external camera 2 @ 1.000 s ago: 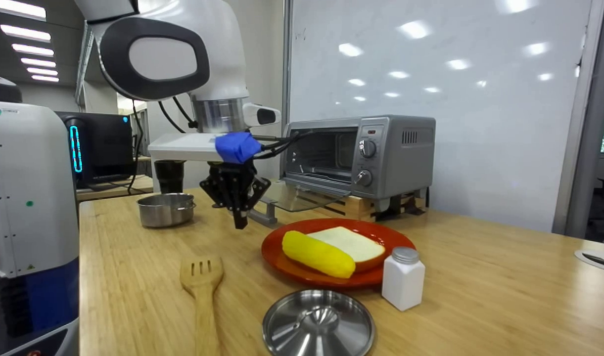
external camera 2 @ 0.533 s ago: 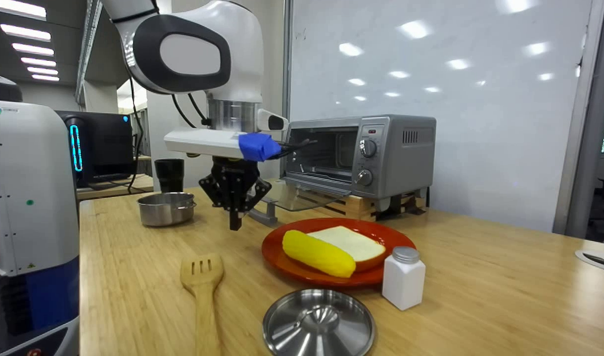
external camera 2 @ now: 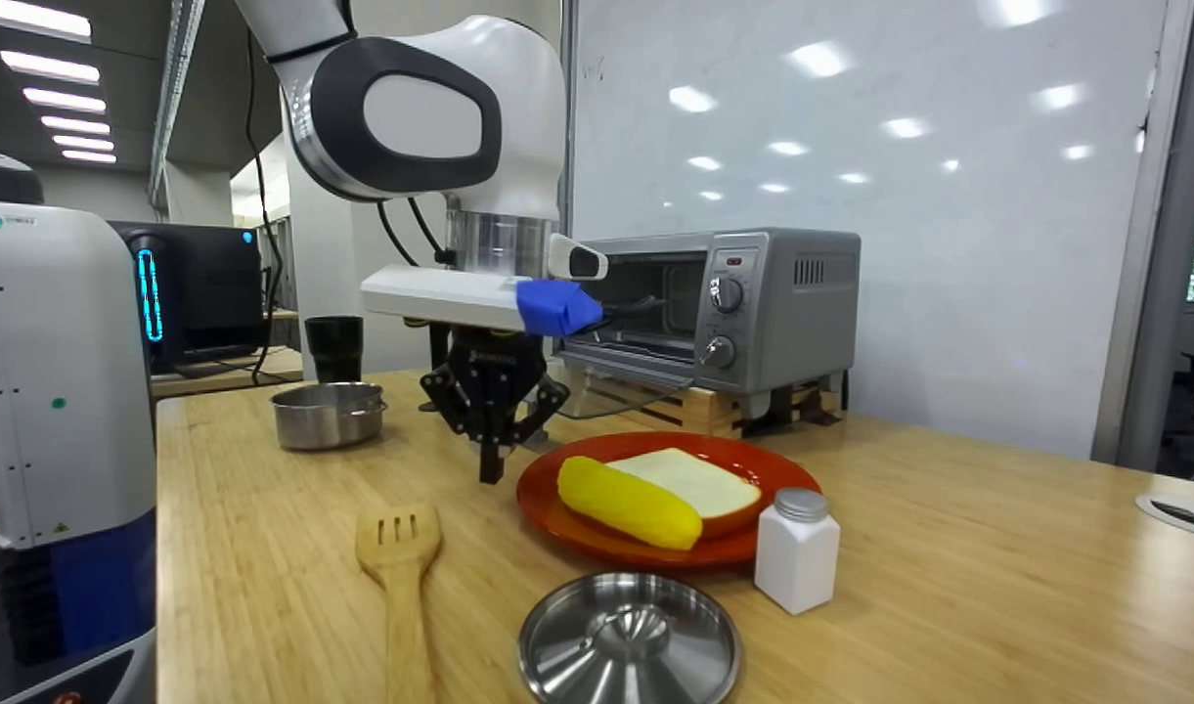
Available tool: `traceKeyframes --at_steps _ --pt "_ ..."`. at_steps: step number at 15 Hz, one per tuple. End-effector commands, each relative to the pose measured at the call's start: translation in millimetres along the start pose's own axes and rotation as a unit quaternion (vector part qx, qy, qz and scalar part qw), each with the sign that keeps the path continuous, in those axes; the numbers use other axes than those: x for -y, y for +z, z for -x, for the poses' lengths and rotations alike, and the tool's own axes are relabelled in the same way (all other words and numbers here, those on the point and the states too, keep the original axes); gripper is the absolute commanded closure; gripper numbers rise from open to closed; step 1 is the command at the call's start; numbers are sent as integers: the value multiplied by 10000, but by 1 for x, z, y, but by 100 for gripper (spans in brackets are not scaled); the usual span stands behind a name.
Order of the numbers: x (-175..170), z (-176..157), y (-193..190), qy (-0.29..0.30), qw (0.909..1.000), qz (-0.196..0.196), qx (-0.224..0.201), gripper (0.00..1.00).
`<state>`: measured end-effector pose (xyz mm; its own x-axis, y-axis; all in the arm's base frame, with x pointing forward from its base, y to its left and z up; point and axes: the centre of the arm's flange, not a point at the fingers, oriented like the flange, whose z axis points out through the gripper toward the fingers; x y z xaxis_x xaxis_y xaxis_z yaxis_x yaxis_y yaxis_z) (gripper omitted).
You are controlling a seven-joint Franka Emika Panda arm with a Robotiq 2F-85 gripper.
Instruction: Move the silver pot and the red plate away from the microwave, and close the microwave door.
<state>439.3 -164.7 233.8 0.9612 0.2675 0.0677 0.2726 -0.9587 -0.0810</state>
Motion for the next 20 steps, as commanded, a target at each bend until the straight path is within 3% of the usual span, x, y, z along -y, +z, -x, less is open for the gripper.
traceKeyframes --at_steps 1,8,20 --pt "-14 6 -2 20 9997 117 213 100" --pt "-28 12 -3 226 9954 604 711 100" --pt "-40 34 -19 705 9905 901 759 100"
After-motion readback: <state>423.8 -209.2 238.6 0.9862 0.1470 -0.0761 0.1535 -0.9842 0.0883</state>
